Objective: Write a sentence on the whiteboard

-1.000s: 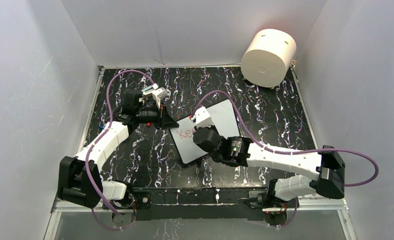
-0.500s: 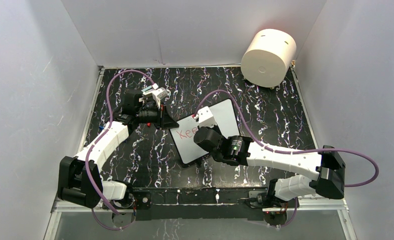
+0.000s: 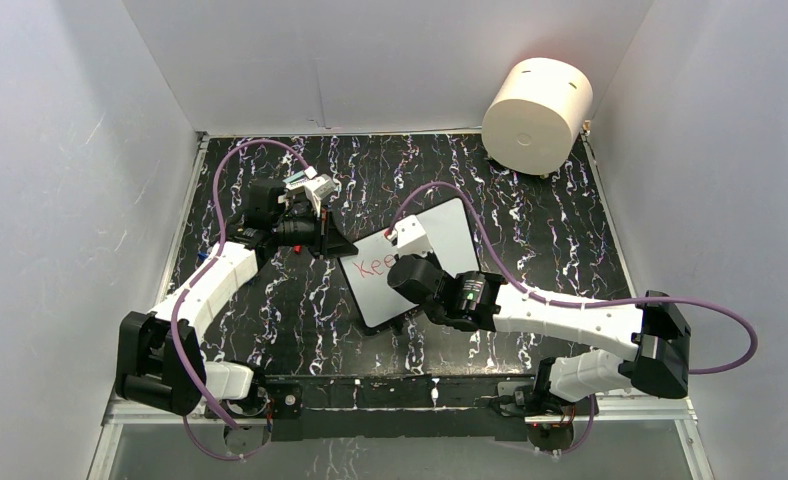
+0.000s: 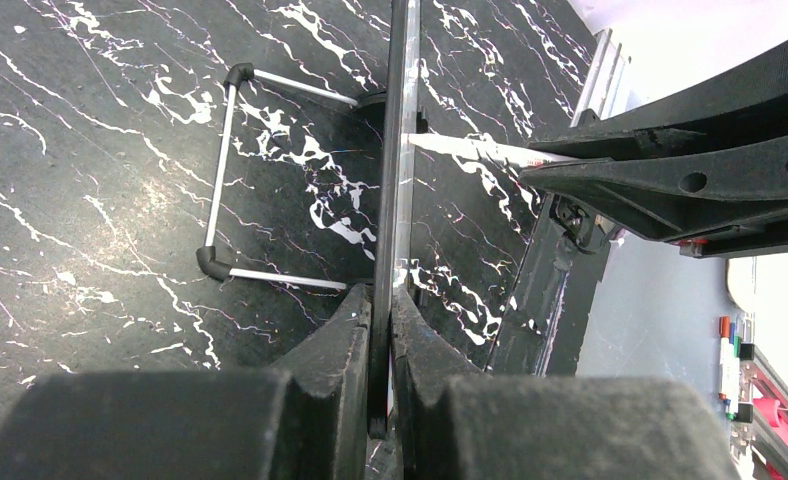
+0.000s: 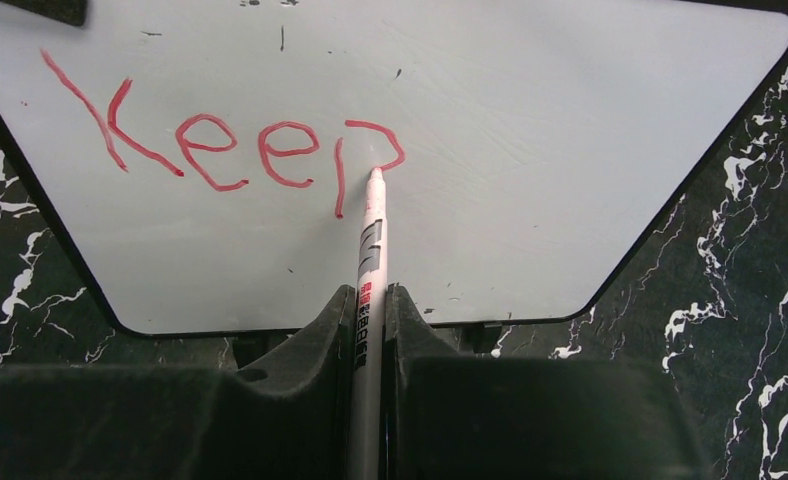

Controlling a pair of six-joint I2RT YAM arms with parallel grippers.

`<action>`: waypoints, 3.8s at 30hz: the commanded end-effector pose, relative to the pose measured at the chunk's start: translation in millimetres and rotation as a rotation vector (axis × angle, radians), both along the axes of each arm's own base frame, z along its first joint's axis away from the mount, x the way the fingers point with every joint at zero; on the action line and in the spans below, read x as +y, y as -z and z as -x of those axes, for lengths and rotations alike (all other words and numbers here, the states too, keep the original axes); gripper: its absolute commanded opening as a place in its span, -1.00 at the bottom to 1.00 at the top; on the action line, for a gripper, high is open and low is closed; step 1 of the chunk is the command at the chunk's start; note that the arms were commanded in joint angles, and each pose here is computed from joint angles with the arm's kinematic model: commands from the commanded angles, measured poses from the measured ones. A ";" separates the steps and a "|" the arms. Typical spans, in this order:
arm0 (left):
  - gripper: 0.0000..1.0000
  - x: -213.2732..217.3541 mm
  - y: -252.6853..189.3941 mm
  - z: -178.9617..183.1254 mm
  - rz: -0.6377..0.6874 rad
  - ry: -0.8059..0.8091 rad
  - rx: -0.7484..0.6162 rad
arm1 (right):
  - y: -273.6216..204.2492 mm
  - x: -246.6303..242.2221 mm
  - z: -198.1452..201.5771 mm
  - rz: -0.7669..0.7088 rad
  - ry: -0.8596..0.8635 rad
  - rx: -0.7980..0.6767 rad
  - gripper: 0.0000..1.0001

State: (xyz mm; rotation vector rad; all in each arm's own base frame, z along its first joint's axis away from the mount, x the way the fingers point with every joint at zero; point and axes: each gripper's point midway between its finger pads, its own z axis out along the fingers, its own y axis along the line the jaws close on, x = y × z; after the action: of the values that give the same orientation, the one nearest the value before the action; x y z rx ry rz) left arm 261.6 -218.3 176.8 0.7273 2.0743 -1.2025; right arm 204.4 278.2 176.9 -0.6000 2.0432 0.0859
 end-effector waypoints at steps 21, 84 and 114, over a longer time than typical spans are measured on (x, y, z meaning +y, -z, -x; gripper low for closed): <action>-1.00 8.2 32.6 4.2 -0.114 -0.043 0.082 | -19.7 24.5 0.8 -0.124 -0.073 -0.009 -1.00; -1.00 11.4 34.5 3.8 -0.144 -0.052 0.090 | -19.8 15.2 23.1 -0.108 -0.158 -0.086 -1.00; -1.00 11.7 34.6 3.2 -0.143 -0.053 0.087 | -16.9 54.2 47.7 -0.160 -0.241 -0.054 -1.00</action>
State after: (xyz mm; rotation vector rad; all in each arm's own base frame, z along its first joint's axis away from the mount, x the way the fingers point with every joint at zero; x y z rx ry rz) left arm 260.7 -218.1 174.7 0.7245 2.1129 -1.1893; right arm 153.1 313.8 166.2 -0.8358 1.9343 0.3199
